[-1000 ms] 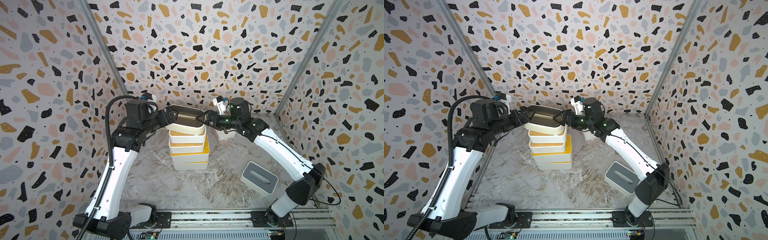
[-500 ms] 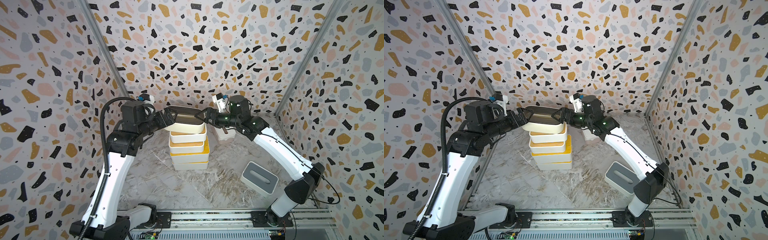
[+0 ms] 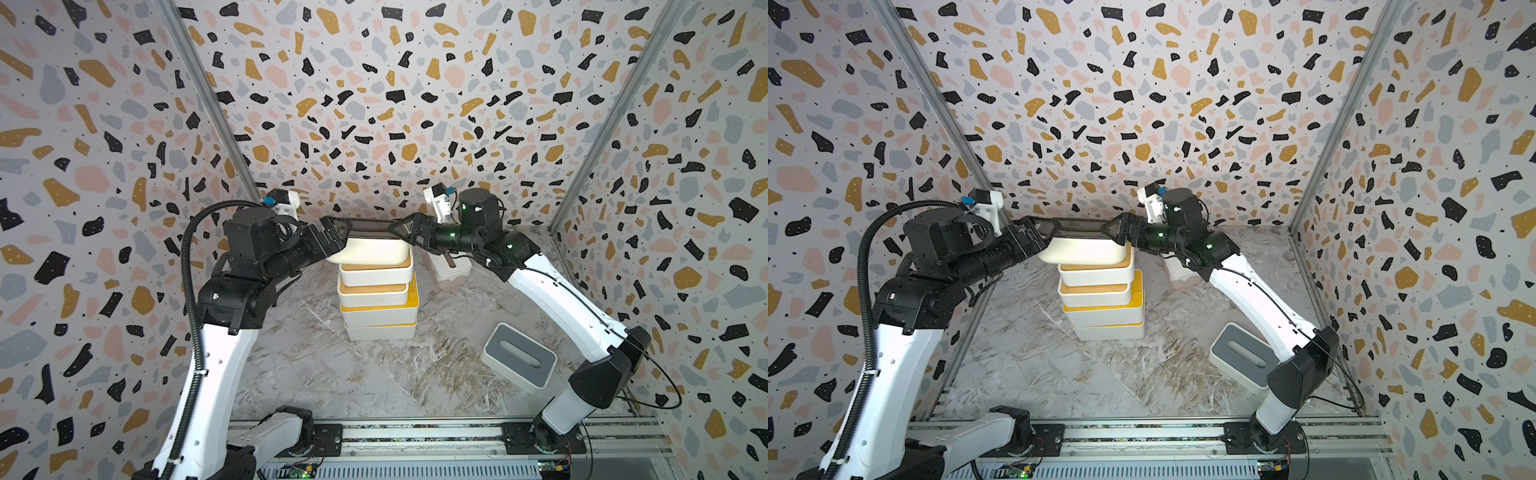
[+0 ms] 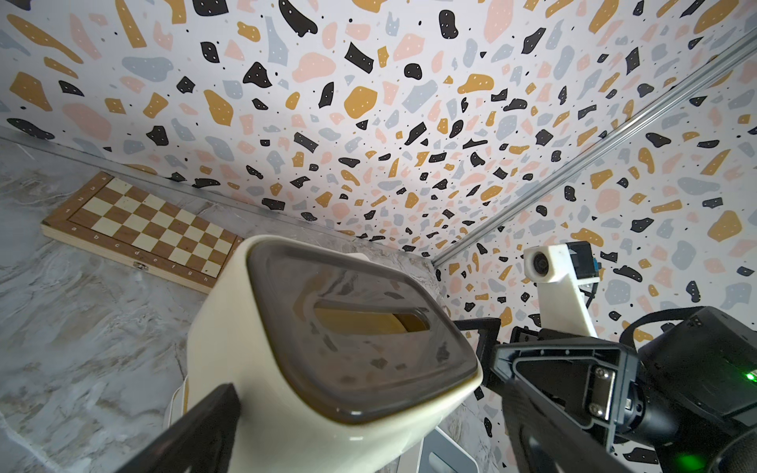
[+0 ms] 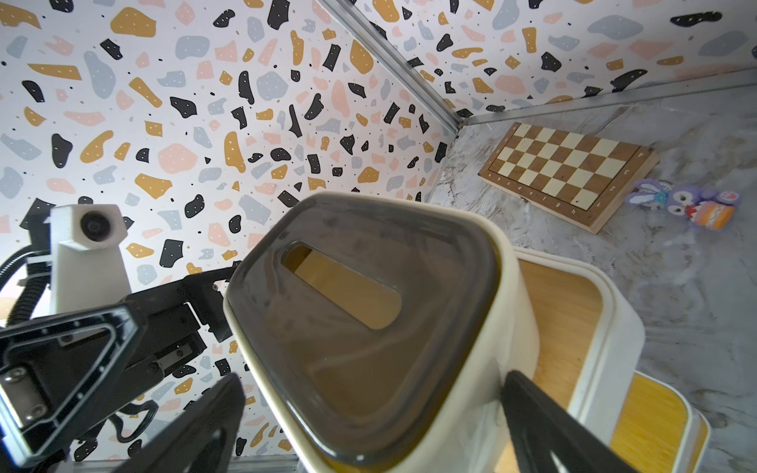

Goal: Stack the tissue boxes
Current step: Adjust the tissue box on the tissue box.

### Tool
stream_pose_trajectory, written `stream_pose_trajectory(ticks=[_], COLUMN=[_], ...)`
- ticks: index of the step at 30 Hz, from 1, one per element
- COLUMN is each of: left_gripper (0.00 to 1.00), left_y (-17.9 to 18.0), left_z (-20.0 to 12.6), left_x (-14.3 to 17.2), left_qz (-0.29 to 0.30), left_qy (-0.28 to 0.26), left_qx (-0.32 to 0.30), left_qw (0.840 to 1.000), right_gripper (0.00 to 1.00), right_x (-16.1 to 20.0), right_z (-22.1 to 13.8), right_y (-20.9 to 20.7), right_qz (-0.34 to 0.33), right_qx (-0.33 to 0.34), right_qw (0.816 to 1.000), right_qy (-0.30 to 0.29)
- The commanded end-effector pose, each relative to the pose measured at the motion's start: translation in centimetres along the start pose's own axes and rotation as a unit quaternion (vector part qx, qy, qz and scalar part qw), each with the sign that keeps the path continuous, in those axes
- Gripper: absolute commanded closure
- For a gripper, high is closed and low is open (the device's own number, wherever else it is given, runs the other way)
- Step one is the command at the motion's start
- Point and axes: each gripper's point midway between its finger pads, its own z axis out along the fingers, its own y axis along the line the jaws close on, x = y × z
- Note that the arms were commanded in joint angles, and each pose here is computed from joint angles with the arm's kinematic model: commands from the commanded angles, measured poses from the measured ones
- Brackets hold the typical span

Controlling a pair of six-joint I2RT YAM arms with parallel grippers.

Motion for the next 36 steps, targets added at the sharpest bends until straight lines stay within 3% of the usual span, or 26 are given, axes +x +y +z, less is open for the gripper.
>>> stream_pose_trajectory(ticks=[1,15,36], left_gripper=[0.01,0.01,0.01], left_y=[-2.3,-1.8,-0.5], left_z=[0.7,1.4,0.3], left_x=[1.3,3.8,2.0], left_qz=[-0.019,-0.047,-0.007], left_qy=[0.032,0.062,0.019], left_qx=[0.072,0.092,0.028], left_qw=[0.997,0.993,0.999], right_gripper=[0.01,0.01,0.01], right_x=[-0.3,-0.5,-0.9], right_z=[-2.8,-3.7,-6.0], right_y=[6.8,5.8,0.6], right_qz=[-0.042,-0.049,-0.005], right_qx=[-0.086,-0.055,-0.016], right_qw=[0.995,0.997,0.999], right_qy=[-0.008,-0.023,-0.047])
